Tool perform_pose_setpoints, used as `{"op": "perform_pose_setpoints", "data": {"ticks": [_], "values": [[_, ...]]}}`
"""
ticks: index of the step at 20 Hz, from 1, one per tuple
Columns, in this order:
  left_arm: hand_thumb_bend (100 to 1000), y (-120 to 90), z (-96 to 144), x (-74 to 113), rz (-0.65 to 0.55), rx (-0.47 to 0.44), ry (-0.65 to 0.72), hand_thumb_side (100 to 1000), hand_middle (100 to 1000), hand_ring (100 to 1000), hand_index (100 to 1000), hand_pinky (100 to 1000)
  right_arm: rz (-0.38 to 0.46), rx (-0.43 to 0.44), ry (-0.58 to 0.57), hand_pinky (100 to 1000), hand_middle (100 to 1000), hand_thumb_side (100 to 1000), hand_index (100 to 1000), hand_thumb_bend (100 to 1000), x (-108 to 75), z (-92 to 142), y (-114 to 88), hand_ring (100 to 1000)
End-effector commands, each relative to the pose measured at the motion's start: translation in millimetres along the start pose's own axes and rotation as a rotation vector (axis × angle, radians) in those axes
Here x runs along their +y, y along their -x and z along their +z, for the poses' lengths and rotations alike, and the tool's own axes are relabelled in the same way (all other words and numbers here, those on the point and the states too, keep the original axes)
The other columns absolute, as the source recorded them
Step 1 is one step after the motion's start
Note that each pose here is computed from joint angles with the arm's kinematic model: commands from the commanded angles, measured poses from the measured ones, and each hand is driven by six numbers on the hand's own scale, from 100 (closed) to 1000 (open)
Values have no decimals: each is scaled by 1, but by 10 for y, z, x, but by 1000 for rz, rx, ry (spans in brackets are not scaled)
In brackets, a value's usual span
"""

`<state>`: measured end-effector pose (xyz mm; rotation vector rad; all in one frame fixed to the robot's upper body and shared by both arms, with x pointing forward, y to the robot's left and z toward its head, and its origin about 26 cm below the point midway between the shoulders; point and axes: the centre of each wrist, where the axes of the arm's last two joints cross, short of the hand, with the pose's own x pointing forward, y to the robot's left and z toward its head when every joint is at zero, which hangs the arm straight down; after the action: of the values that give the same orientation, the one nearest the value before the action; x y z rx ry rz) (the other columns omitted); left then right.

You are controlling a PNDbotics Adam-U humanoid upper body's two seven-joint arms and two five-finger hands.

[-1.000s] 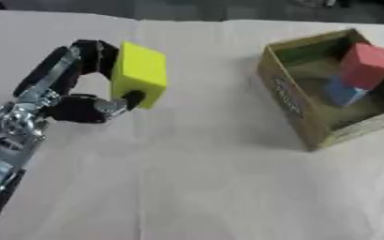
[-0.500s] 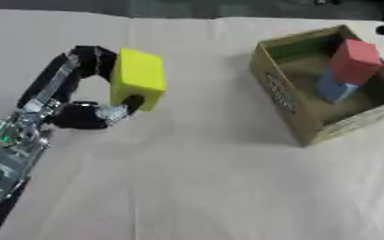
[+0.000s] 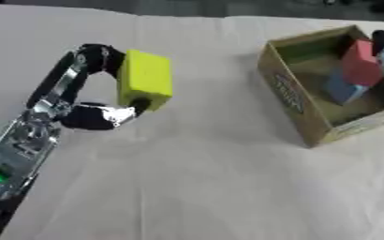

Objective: Pick up the objects with one hand, pass them to the other hand, and then place them into the box on the other side of the table.

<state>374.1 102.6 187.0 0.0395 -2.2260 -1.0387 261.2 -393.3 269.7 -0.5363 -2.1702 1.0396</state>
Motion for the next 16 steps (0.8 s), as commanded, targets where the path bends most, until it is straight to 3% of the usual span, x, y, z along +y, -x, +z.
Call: {"op": "perform_pose_setpoints", "data": {"ticks": [1, 6, 16], "values": [[100, -25, -29, 22, -16, -23, 2, 193, 442, 525, 482, 590, 114, -91, -114, 966, 896, 122, 902, 100, -88, -173, -142, 890], [100, -24, -29, 2, -15, -24, -1, 190, 442, 525, 482, 590, 161, -171, -242, 964, 899, 141, 904, 100, -36, -390, -241, 896], [100, -45, -33, -33, -24, -32, -19, 180, 441, 525, 481, 590, 128, -243, -389, 969, 902, 170, 903, 100, 220, -691, -361, 892]]}}
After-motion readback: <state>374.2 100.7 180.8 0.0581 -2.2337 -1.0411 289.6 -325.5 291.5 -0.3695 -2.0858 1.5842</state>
